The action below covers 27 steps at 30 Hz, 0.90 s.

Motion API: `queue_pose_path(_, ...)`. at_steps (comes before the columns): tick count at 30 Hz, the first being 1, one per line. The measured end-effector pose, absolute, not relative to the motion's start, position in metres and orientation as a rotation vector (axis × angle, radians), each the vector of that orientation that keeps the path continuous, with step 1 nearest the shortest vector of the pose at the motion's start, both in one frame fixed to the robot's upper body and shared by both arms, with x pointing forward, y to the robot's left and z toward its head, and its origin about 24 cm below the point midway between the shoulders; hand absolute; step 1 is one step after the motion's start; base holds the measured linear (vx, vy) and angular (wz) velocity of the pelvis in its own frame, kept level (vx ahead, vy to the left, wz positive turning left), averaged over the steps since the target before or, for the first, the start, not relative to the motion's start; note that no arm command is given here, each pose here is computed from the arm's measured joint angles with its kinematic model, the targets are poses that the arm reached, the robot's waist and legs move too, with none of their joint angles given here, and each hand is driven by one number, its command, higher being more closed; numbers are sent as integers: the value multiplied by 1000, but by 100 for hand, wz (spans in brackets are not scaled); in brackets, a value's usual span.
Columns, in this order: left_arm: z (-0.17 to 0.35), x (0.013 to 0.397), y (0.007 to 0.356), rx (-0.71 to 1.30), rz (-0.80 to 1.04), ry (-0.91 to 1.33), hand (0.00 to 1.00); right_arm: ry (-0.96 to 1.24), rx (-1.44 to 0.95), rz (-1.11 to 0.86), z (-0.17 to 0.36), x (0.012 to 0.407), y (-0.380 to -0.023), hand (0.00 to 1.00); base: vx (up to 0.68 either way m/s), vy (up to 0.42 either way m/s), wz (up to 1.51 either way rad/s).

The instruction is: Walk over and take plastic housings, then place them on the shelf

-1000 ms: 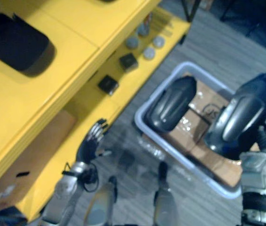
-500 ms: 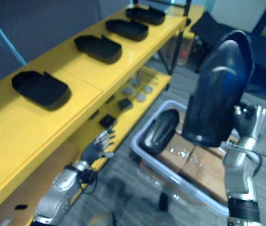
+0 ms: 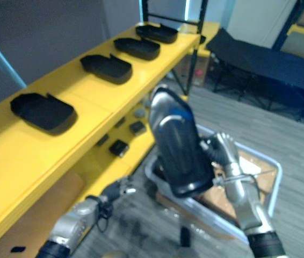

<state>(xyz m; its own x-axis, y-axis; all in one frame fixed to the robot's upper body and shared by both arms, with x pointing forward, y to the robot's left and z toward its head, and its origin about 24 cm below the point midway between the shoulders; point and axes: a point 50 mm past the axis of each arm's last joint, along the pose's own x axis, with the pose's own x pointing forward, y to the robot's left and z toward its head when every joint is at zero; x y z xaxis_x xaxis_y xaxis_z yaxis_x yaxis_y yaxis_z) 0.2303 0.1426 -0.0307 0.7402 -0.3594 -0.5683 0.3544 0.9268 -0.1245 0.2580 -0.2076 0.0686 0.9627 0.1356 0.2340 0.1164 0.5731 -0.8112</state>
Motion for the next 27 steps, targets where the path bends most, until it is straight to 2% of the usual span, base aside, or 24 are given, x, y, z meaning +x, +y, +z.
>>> queue_pose_path(6,-48,223,136,-13,-349,692,0,-176,-915,110,33,251,-187,100,0,0,0)
queue_pose_path(12,-48,225,131,-39,-334,654,0,-91,-892,194,4,241,-169,100,-6,-15,2)
queue_pose_path(22,-42,228,129,-142,-303,589,0,-2,-883,208,-16,233,-164,100,2,0,2)
queue_pose_path(27,-22,235,123,-242,-321,475,0,44,-881,210,-27,230,-159,100,7,-1,5)
